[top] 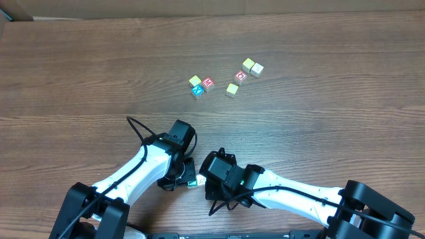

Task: Flip 5 blocks

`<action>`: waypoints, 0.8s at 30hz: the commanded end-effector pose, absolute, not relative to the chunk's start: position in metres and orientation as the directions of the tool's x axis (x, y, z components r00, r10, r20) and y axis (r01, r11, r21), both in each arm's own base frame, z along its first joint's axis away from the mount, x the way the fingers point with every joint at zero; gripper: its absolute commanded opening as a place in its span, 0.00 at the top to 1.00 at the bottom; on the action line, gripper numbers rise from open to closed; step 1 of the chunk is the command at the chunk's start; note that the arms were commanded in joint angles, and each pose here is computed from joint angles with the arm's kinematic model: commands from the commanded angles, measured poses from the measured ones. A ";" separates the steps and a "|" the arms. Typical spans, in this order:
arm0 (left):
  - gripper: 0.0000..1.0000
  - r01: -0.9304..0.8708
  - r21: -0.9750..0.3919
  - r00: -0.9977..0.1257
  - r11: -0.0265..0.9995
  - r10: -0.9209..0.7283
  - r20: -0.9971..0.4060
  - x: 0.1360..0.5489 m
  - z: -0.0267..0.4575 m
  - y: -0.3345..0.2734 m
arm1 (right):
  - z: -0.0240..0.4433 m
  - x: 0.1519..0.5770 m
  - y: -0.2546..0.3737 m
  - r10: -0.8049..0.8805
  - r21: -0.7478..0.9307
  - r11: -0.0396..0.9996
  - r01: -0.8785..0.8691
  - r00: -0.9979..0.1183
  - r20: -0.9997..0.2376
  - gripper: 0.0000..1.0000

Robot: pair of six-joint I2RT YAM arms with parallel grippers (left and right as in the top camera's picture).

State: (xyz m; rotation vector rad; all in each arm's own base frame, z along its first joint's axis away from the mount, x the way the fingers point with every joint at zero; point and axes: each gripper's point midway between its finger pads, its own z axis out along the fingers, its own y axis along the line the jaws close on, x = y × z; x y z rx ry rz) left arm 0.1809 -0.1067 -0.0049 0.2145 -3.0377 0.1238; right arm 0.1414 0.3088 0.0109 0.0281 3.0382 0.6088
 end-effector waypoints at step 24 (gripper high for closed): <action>0.96 -0.136 -0.070 -0.985 0.988 -0.127 0.120 0.179 -0.007 -0.106 | 0.032 0.147 0.311 0.013 0.428 0.903 -0.029 -0.995 -0.096 0.96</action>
